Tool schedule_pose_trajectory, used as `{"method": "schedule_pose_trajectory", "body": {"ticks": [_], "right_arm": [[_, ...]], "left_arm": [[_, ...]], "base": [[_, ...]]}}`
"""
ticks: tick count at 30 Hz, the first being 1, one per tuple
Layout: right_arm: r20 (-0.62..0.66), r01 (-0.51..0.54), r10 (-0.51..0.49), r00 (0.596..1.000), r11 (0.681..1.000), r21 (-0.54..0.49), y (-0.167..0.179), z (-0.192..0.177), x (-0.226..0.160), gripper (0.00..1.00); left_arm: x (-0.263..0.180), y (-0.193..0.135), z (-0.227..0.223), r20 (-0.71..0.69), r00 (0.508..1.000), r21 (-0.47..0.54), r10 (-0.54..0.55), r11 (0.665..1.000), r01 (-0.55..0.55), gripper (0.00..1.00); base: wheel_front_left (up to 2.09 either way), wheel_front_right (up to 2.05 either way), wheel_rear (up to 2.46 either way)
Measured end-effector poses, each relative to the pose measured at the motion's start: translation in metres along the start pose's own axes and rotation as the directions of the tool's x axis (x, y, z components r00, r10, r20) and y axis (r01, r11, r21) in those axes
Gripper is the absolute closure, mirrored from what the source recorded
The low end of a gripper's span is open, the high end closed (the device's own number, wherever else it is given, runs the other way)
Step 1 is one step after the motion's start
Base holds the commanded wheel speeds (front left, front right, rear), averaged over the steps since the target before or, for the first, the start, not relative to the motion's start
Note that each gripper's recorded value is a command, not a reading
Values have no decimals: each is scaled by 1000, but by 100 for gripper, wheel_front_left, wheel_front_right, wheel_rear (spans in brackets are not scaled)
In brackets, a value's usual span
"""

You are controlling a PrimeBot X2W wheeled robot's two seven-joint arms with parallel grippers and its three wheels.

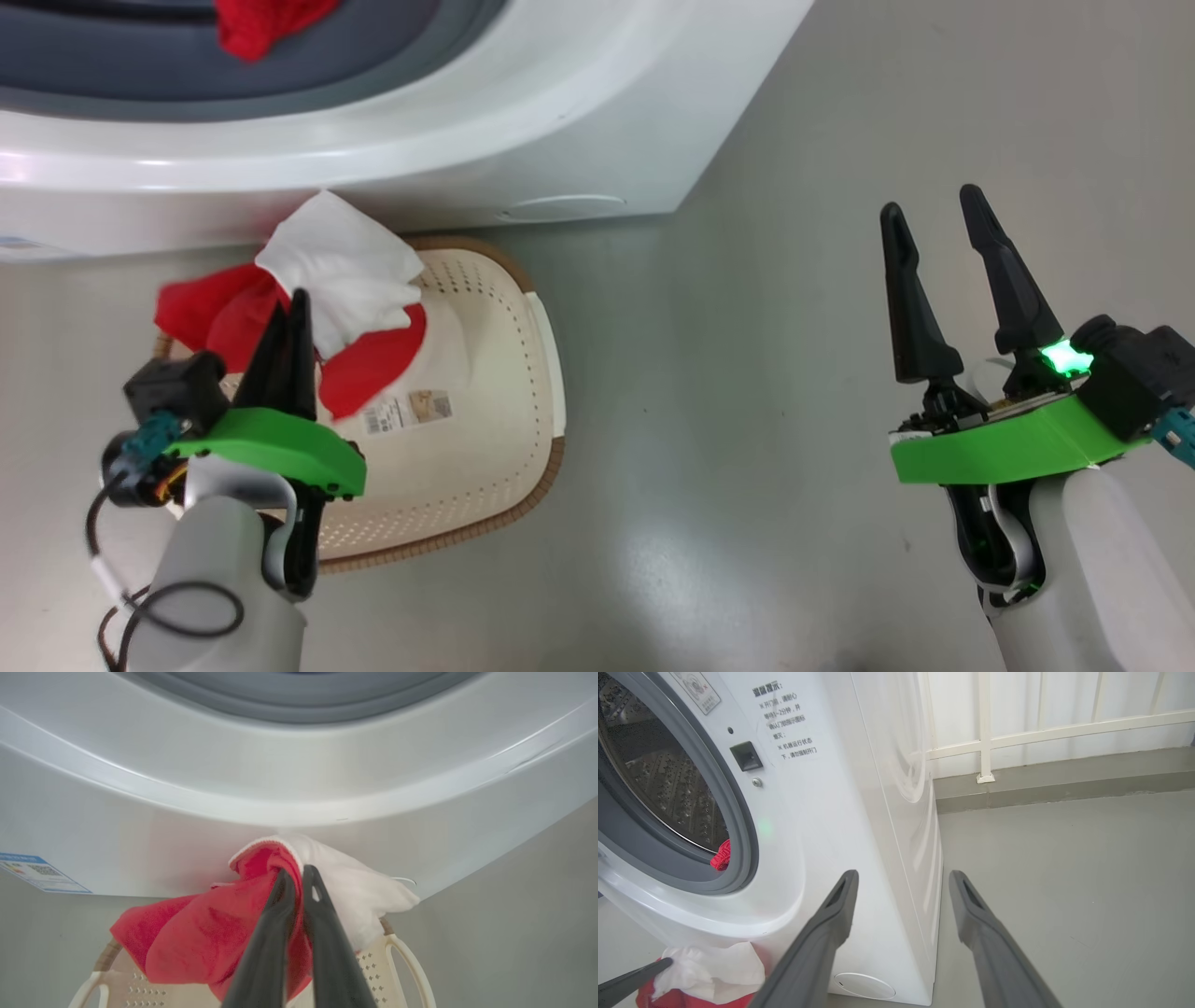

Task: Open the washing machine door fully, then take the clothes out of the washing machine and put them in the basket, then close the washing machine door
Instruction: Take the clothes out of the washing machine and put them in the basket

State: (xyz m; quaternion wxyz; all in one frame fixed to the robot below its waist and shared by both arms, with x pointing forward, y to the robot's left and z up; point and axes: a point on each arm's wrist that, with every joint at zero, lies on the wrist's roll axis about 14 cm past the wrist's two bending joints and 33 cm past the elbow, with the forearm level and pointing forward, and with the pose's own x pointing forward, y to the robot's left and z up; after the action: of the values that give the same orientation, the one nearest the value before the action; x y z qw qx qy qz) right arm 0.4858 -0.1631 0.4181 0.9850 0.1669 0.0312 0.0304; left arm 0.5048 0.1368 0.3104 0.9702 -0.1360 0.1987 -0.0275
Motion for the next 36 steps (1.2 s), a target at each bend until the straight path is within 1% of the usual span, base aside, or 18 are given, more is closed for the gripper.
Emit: {"method": "schedule_pose_trajectory", "body": {"ticks": [5, 9, 11, 17, 25, 26, 27, 28, 29, 32, 36], "right_arm": [[-13, 3, -3, 1000, 1000, 0, -4, -7, 5, 0], [-21, 14, -14, 1000, 1000, -4, -9, -10, 5, 0], [-27, 17, -18, 999, 1000, -5, -10, -12, 3, 0], [-38, 35, -34, 999, 999, 17, -16, -15, -1, 0], [-44, 56, -56, 997, 998, 10, -23, -14, -5, 0], [-45, 58, -57, 997, 998, 10, -24, -14, -6, 0], [-45, 59, -59, 997, 998, 11, -24, -14, -7, 0], [-45, 61, -60, 997, 998, 13, -25, -14, -7, 0], [-43, 64, -63, 997, 998, 11, -26, -12, -8, 0], [-39, 65, -65, 997, 998, 9, -26, -10, -9, 0], [-29, 69, -69, 997, 998, 9, -26, -5, -10, 0]], "left_arm": [[7, 0, -52, -176, 984, -7, 8, 1000, -9, 100], [8, -2, -86, -317, 948, -1, 8, 1000, -9, 100], [9, -2, -94, -351, 936, 6, 7, 1000, -5, 100], [3, -4, -126, -488, 873, 20, 0, 1000, 11, 100], [-2, -7, -147, -568, 823, 14, -7, 1000, 18, 100], [-3, -8, -150, -584, 812, 11, -8, 1000, 17, 88], [-4, -8, -153, -598, 801, 12, -9, 1000, 19, 67], [-5, -8, -155, -608, 794, 12, -9, 1000, 21, 39], [-5, -9, -155, -610, 793, 15, -10, 1000, 24, 0], [-4, -8, -151, -594, 804, 13, -8, 1000, 20, 0], [2, -9, -135, -521, 854, 16, -10, 1000, 22, 0]], "base": [[0, 0, 0], [0, 0, 0], [0, 0, 0], [0, 0, 0], [0, 0, 0], [0, 0, 0], [0, 0, 0], [0, 0, 0], [0, 0, 0], [0, 0, 0], [0, 0, 0]]}}
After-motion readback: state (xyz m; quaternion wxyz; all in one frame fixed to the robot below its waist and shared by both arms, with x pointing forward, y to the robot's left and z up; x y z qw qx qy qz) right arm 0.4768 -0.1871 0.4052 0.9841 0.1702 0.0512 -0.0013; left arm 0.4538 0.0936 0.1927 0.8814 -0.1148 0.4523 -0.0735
